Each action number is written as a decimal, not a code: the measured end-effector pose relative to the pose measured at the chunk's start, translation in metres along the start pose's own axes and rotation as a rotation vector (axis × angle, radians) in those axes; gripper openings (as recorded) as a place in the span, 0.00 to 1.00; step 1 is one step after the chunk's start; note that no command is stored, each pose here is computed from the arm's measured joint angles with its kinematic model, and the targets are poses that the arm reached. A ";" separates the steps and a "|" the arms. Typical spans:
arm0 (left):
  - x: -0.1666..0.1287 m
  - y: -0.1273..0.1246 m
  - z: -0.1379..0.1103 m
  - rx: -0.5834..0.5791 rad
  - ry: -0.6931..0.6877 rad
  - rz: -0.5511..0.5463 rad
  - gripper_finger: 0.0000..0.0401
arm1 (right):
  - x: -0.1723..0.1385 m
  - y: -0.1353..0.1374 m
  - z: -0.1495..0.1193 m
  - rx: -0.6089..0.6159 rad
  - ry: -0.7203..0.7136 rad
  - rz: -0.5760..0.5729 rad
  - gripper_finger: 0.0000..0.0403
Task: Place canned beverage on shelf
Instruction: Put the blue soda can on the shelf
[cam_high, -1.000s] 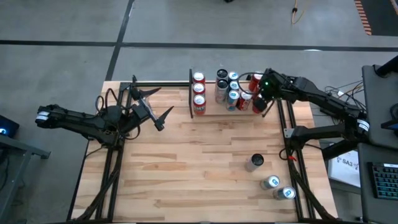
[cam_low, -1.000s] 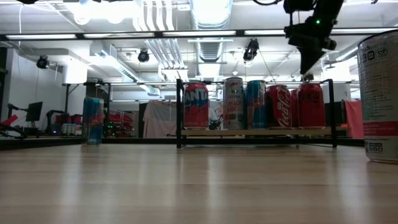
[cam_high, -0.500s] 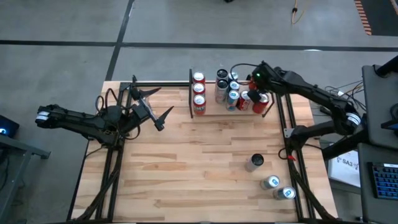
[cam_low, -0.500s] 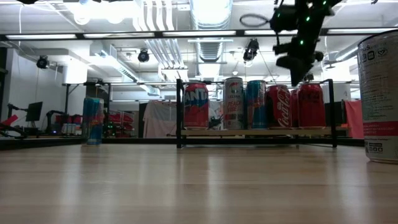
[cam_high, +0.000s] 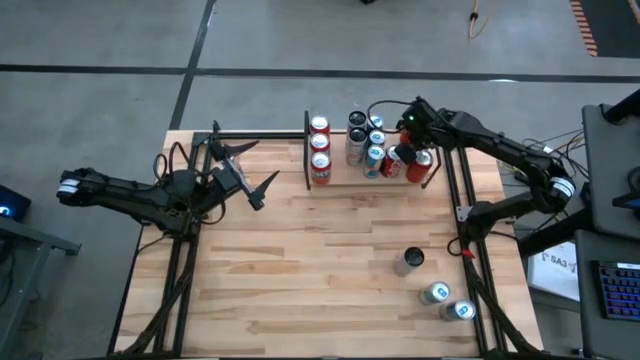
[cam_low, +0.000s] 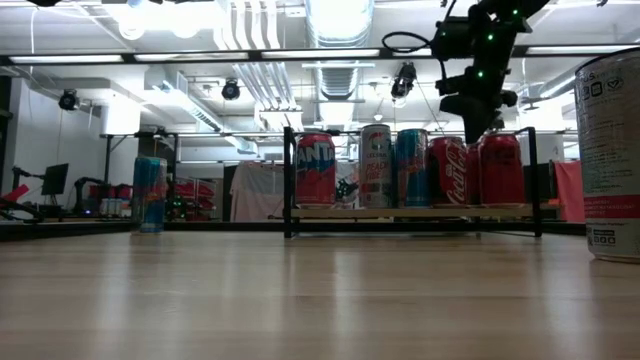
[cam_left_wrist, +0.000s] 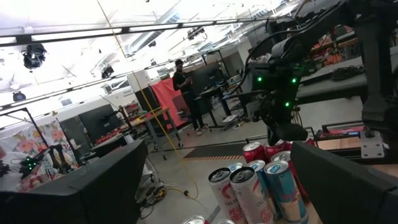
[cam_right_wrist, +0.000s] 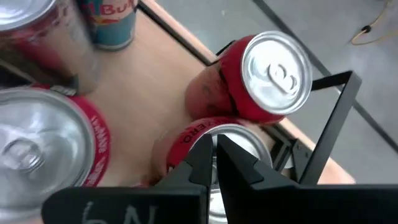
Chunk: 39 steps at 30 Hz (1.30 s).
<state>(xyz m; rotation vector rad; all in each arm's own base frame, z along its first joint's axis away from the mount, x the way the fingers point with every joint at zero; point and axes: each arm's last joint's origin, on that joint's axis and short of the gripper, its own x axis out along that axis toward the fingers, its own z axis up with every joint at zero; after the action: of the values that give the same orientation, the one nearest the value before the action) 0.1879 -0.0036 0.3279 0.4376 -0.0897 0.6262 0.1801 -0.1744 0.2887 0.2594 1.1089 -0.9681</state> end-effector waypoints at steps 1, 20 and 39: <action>0.000 0.000 0.000 0.000 0.000 0.000 0.96 | -0.002 0.000 -0.001 0.009 -0.001 0.013 0.03; 0.000 0.000 0.000 0.000 -0.001 0.000 0.96 | -0.040 -0.011 -0.029 0.031 0.018 0.118 0.03; 0.000 0.000 0.000 0.004 0.004 -0.003 0.96 | -0.019 -0.010 0.026 -0.042 -0.161 0.000 0.03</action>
<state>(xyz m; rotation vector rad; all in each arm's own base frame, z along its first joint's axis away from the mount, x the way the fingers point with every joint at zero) 0.1881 -0.0036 0.3276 0.4406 -0.0835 0.6242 0.1865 -0.1863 0.3194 0.1446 0.9806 -0.9478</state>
